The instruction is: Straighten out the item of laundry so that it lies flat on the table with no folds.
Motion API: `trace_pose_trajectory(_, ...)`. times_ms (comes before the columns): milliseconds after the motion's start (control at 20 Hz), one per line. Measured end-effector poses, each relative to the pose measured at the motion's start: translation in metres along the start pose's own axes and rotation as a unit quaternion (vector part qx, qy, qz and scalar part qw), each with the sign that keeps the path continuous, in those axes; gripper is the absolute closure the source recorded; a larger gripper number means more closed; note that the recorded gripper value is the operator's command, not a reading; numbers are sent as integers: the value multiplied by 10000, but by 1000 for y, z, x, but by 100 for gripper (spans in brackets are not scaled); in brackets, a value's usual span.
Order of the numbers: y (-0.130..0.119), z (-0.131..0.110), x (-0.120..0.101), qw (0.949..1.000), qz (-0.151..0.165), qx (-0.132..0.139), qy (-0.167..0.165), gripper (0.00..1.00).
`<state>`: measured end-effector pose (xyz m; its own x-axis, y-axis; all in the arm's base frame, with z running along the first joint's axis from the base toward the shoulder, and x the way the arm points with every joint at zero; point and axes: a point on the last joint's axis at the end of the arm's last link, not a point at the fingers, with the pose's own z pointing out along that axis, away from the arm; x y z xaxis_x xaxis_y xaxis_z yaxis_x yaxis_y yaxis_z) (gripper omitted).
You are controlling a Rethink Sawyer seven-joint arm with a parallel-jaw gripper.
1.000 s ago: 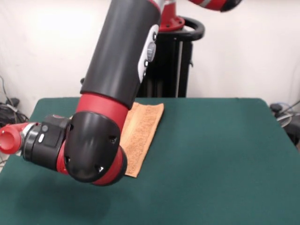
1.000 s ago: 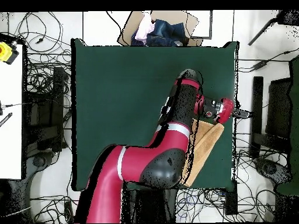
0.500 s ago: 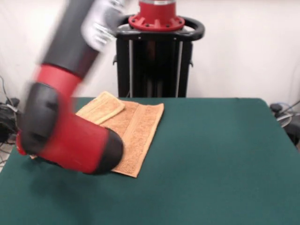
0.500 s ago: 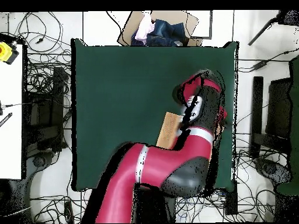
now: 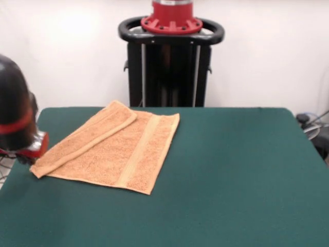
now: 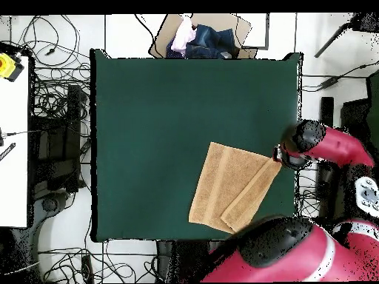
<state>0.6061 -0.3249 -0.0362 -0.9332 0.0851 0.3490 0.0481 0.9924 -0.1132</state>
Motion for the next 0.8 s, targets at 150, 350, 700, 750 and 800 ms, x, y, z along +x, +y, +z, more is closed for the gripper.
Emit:
trace_pose_trajectory(150, -4, -14, 3, 9996, 106, -142, -229, 100)
trace_pose_trajectory(350, 20, -31, -5, 9992, -56, -205, -344, 100)
trace_pose_trajectory(700, 85, -44, -23, 9975, -509, -242, -415, 100)
trace_pose_trajectory(750, 100, -46, -27, 9969, -615, -250, -434, 100)
trace_pose_trajectory(800, 107, -47, -28, 9965, -663, -249, -441, 100)
